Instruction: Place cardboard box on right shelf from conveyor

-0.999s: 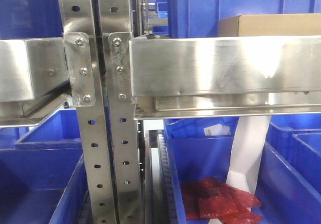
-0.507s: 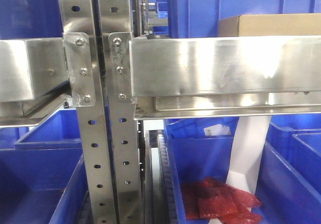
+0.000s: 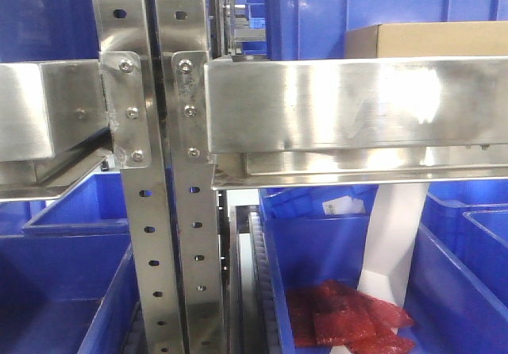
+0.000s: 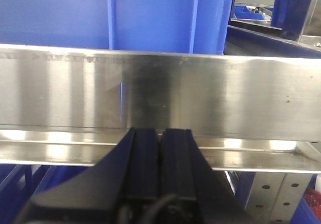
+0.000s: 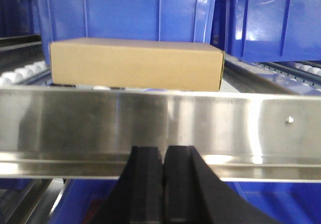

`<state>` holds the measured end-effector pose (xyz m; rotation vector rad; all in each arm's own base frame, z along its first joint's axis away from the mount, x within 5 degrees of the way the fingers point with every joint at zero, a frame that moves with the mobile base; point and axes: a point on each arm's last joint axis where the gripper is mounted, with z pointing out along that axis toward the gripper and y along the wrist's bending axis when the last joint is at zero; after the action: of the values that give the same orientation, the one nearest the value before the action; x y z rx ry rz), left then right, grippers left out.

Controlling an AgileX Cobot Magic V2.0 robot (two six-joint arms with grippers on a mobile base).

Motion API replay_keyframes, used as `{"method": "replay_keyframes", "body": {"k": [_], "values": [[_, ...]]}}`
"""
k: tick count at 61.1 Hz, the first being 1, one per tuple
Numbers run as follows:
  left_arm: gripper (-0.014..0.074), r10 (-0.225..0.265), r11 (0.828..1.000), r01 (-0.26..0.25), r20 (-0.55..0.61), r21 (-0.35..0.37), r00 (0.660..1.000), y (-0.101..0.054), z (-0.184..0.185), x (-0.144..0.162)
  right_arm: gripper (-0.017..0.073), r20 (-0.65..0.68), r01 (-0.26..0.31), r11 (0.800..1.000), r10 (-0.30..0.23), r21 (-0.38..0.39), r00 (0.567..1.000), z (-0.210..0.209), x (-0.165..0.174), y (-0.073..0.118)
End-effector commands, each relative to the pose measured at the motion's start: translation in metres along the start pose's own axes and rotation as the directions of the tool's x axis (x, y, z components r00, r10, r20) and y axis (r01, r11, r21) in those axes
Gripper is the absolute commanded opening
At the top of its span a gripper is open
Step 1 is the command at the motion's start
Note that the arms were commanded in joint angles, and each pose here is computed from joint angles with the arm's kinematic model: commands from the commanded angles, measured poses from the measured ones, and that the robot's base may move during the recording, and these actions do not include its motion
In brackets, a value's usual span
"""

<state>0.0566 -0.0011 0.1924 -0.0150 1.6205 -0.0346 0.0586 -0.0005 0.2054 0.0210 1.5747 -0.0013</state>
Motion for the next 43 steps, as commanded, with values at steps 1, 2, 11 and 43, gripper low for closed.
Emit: {"method": "replay_keyframes", "body": {"k": [1, 2, 11, 43], "values": [[-0.0116, -0.005, 1.000, 0.006, 0.089, -0.007, 0.996, 0.0006, -0.0008, -0.0052, 0.0059, 0.154, 0.010, 1.000, -0.014, 0.027, 0.988, -0.0023, -0.0063, -0.0023], [-0.0115, -0.005, 1.000, 0.006, 0.089, -0.007, 0.996, 0.0006, -0.0008, -0.0052, 0.0059, 0.148, 0.011, 1.000, -0.014, 0.025, 0.989, -0.0028, -0.0056, -0.0021], [-0.0115, -0.005, 1.000, 0.006, 0.089, -0.007, 0.996, 0.0006, -0.0008, -0.0052, 0.0059, 0.144, 0.026, 0.999, -0.028, 0.022, 0.989, -0.0042, -0.0053, -0.0016], [-0.0116, -0.005, 1.000, 0.006, 0.089, -0.007, 0.996, 0.0006, -0.0008, -0.0052, 0.0059, 0.150, -0.080, 0.997, 0.078, 0.007, 0.986, -0.0043, -0.0057, -0.0017]]}}
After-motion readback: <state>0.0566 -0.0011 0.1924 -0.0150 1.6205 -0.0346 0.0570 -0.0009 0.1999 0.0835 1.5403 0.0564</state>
